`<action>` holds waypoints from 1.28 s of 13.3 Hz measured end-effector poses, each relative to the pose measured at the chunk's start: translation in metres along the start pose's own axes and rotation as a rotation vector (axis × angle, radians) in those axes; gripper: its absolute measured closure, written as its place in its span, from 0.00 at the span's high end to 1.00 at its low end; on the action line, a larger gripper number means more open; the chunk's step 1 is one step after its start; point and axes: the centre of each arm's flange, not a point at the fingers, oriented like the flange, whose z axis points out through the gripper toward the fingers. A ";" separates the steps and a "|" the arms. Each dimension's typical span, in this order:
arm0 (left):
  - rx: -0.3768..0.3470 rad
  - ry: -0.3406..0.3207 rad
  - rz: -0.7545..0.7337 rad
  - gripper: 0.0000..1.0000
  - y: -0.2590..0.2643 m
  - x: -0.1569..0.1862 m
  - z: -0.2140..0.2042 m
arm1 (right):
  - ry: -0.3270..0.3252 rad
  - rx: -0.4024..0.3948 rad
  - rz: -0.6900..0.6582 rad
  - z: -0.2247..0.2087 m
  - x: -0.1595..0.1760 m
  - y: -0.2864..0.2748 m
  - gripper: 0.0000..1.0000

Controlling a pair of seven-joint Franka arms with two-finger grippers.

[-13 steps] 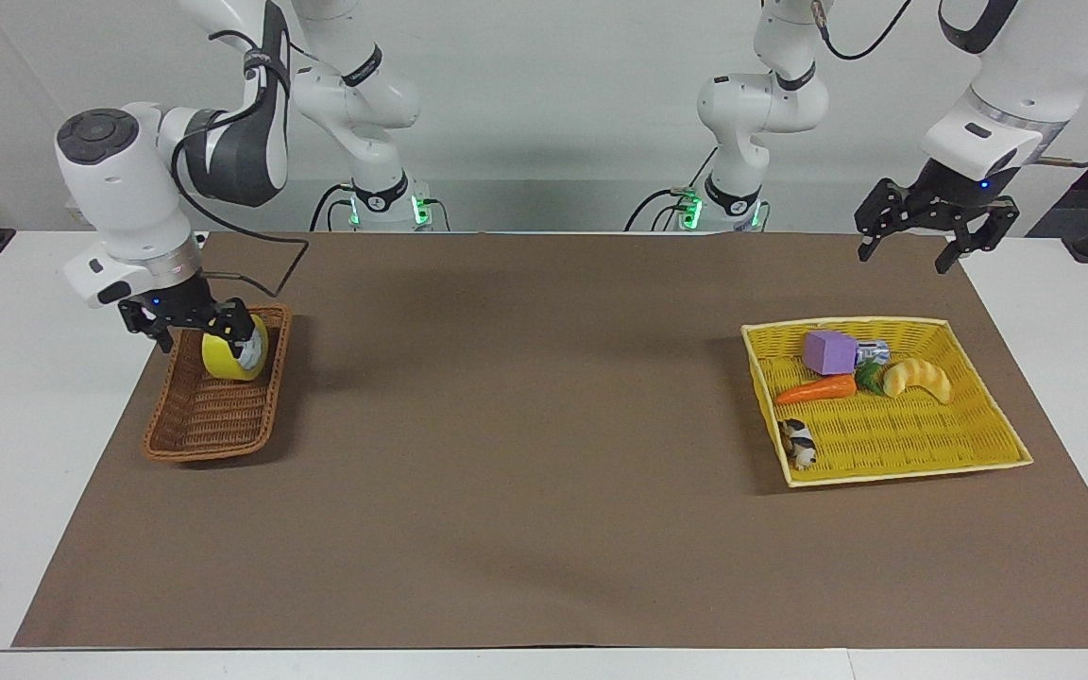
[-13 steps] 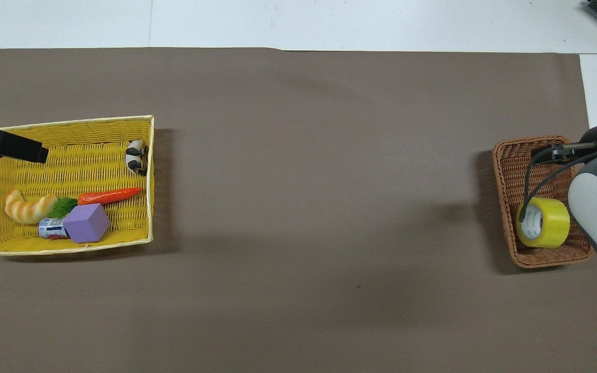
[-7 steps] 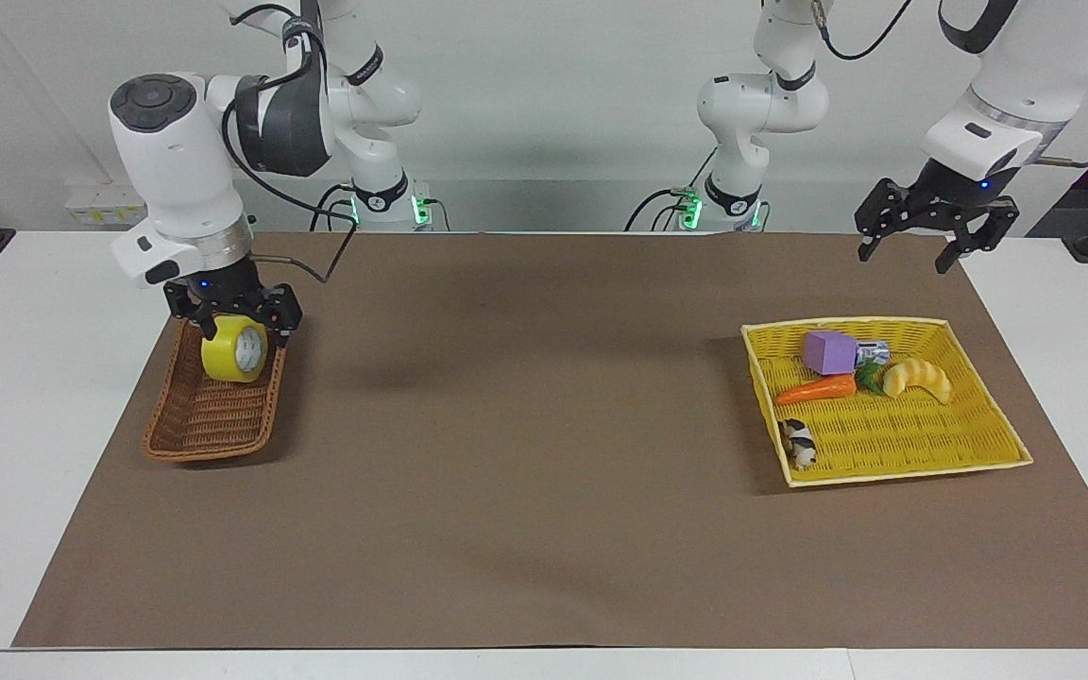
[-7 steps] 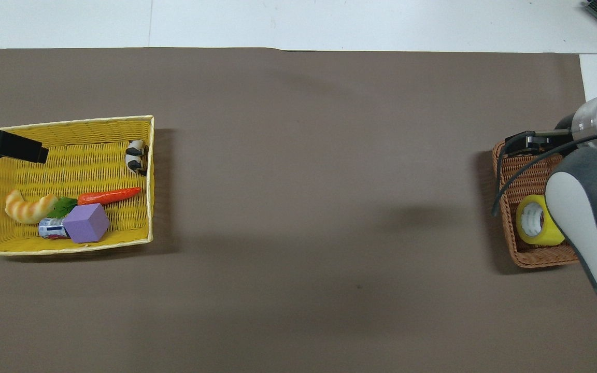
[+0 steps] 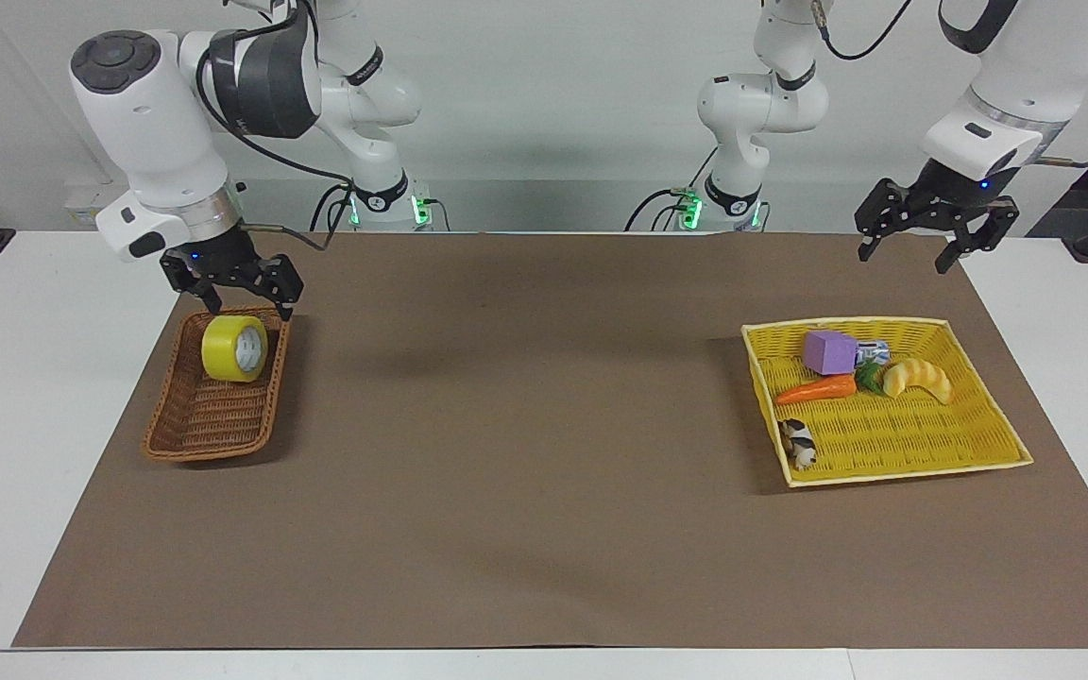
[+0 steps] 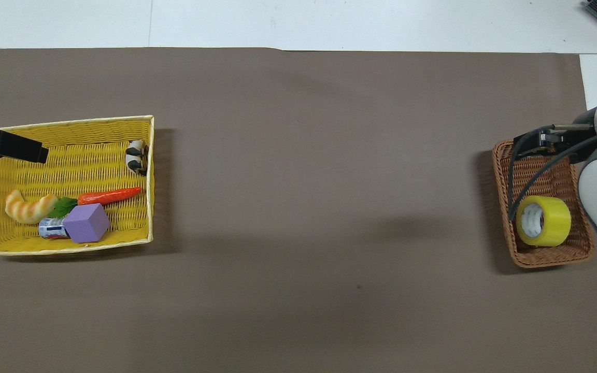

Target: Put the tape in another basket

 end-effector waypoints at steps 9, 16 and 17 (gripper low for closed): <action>0.000 0.000 0.000 1.00 0.000 0.000 0.000 | -0.038 -0.001 -0.044 -0.052 -0.032 -0.020 1.00; 0.000 0.000 0.000 1.00 0.000 0.000 0.000 | -0.073 0.019 -0.065 -0.077 -0.060 0.000 1.00; 0.000 0.000 0.000 1.00 0.000 0.000 0.000 | -0.072 0.029 -0.060 -0.079 -0.064 0.003 1.00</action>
